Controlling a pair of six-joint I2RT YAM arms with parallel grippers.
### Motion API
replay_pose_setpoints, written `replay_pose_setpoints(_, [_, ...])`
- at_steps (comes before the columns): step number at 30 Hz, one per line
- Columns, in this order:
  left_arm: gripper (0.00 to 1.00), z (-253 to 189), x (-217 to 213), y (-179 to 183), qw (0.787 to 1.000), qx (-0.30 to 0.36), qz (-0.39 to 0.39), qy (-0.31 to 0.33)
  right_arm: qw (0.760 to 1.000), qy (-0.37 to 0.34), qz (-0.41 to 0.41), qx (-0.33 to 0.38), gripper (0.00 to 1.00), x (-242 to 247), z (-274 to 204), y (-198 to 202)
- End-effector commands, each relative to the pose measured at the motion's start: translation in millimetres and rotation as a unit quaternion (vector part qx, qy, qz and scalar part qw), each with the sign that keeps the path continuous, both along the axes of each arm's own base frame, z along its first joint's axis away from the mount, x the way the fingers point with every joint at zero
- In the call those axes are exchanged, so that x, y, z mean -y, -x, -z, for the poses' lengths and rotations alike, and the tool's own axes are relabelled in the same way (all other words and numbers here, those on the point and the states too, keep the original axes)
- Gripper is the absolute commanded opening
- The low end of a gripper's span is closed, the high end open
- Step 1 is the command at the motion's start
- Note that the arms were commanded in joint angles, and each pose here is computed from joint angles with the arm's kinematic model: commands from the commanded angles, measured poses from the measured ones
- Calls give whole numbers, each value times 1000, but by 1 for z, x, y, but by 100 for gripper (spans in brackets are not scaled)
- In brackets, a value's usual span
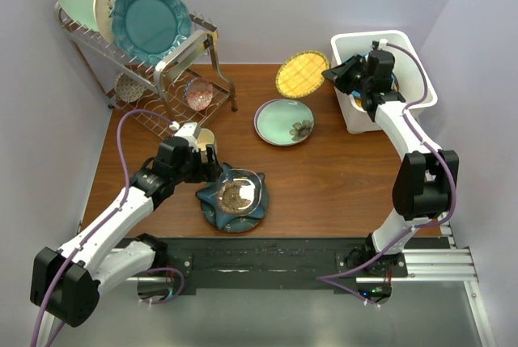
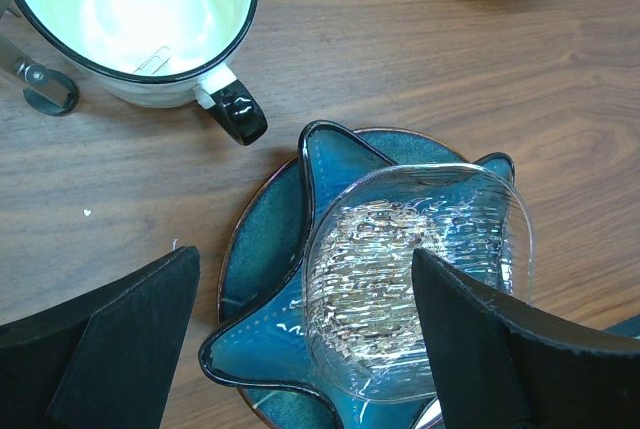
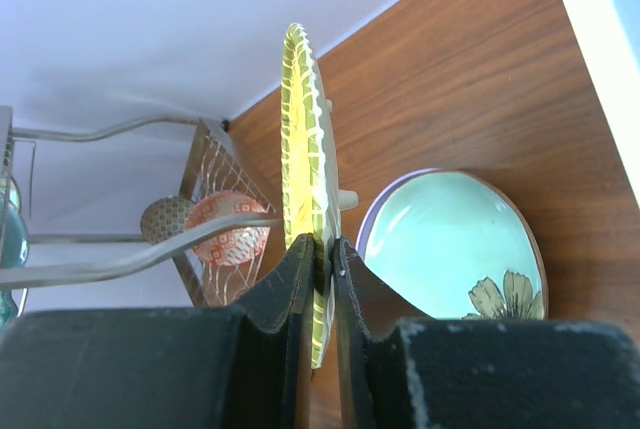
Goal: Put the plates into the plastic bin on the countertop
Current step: Place the plate in the plastic bin.
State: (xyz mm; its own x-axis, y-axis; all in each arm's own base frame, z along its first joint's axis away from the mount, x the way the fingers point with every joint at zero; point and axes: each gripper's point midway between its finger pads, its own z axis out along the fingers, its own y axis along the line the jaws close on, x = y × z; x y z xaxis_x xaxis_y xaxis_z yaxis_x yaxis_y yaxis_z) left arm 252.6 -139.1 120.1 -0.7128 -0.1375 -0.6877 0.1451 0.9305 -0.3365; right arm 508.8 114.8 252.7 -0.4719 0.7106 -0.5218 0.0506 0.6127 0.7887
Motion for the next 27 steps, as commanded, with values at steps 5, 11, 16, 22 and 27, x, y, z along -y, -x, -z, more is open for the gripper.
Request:
replay_pose_setpoints(5, [92,-8,2,-7,1000,18,-4,14,996,-45,6,74,0,17,-49,-16])
replay_pose_setpoints(11, [92,-7,2,-6,1000,17,-4,14,994,-66,29,84,0,46,-48,-20])
replay_pose_setpoints(16, [92,-6,2,-6,1000,16,-4,13,992,-77,52,86,0,72,-44,-22])
replay_pose_setpoints(22, [92,-6,2,-7,1000,15,-5,12,990,-84,70,86,0,90,-38,-24])
replay_pose_setpoints(27, [92,-5,2,-7,1000,13,-5,11,988,-96,79,92,0,101,-34,-25])
